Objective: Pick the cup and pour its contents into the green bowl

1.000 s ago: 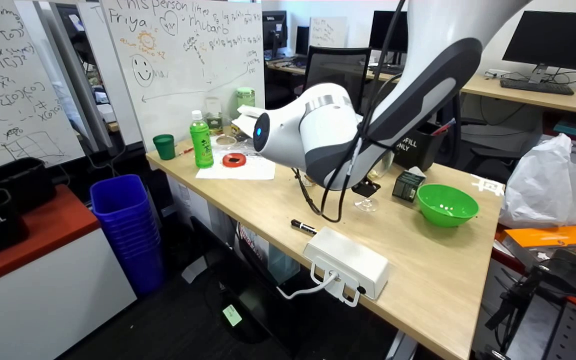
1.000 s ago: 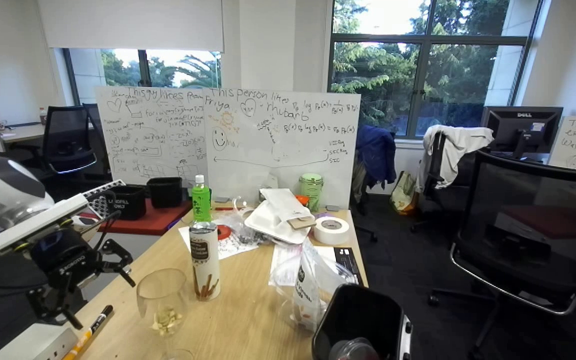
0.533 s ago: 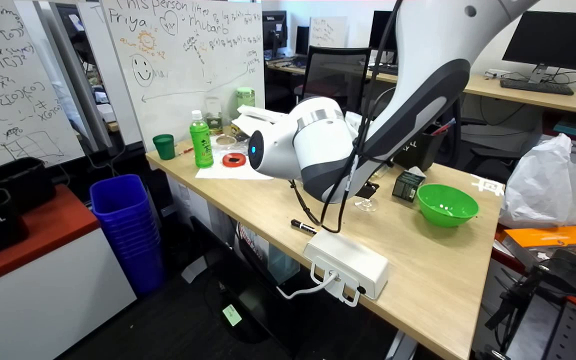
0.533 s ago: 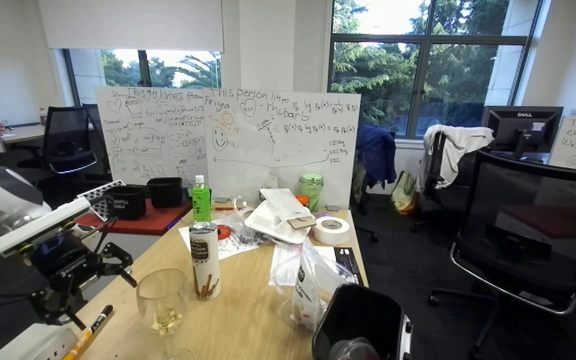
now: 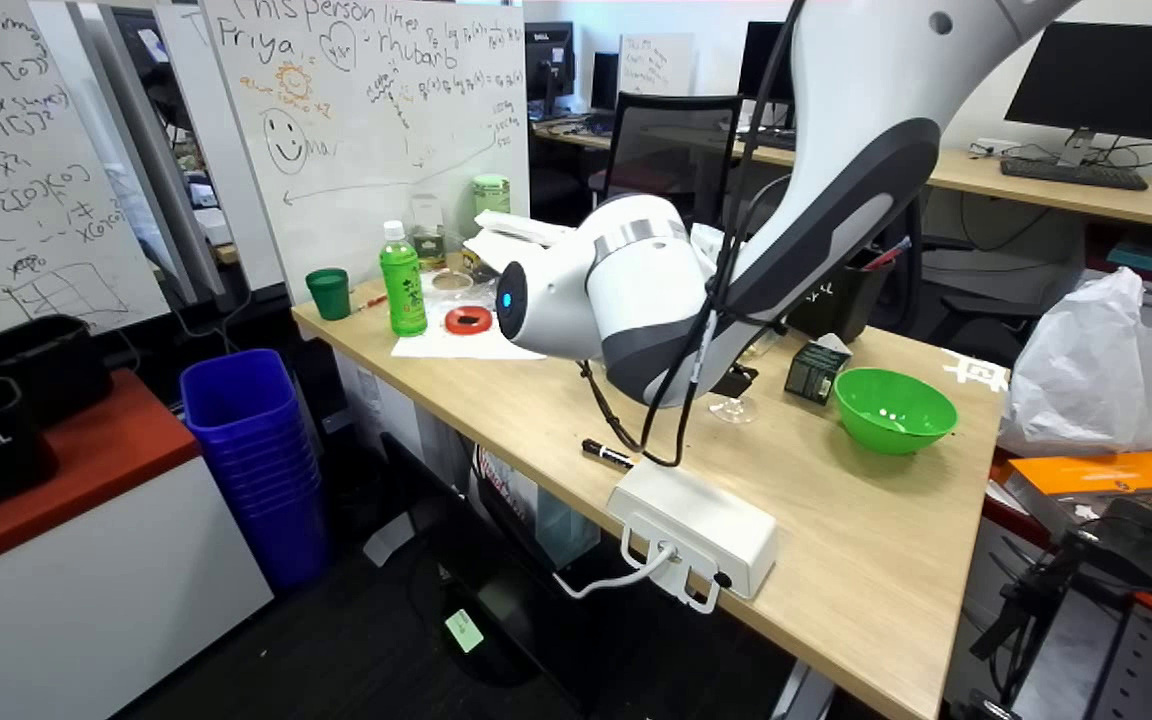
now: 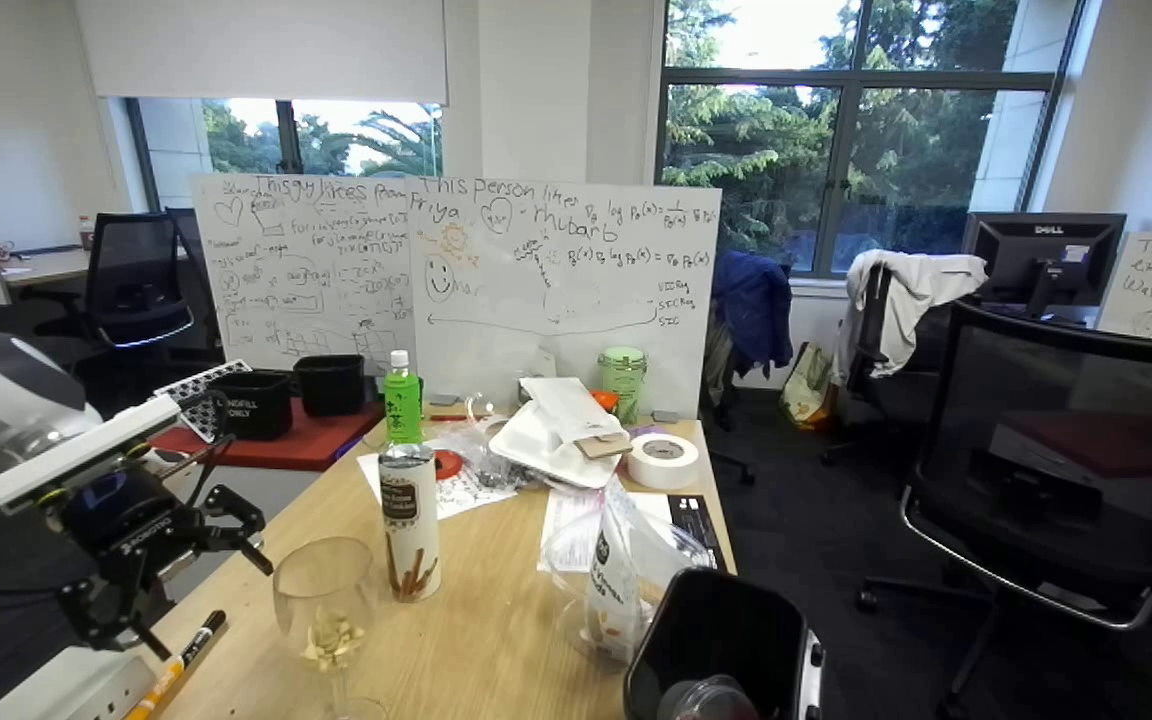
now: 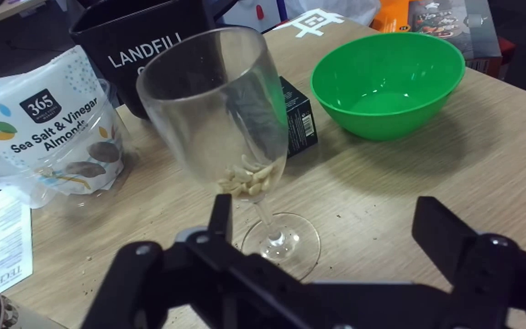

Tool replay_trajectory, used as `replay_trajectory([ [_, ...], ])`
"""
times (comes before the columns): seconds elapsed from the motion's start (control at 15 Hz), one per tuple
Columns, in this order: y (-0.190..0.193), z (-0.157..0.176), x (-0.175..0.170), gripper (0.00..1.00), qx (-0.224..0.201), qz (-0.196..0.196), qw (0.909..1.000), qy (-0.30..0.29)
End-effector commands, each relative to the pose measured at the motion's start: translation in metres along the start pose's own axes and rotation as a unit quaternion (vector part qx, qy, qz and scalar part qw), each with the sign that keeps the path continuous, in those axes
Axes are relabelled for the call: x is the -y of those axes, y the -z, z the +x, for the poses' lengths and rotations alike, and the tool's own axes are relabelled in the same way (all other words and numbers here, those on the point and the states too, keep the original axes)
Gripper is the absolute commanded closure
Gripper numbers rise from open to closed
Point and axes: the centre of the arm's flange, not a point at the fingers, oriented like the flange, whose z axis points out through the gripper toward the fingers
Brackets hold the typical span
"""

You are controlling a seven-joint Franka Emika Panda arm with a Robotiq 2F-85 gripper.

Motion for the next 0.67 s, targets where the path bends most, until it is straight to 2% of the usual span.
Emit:
replay_trajectory([
  [0.0,-0.004,0.001,-0.002,0.0,0.015,-0.019,0.9996,0.011],
  [0.13,-0.008,0.002,-0.007,0.0,0.025,-0.044,0.9985,0.022],
  [0.33,-0.018,0.009,-0.01,0.0,0.055,-0.067,0.9938,0.07],
  [0.6,-0.039,0.017,-0.006,0.0,0.09,-0.048,0.9879,0.116],
])
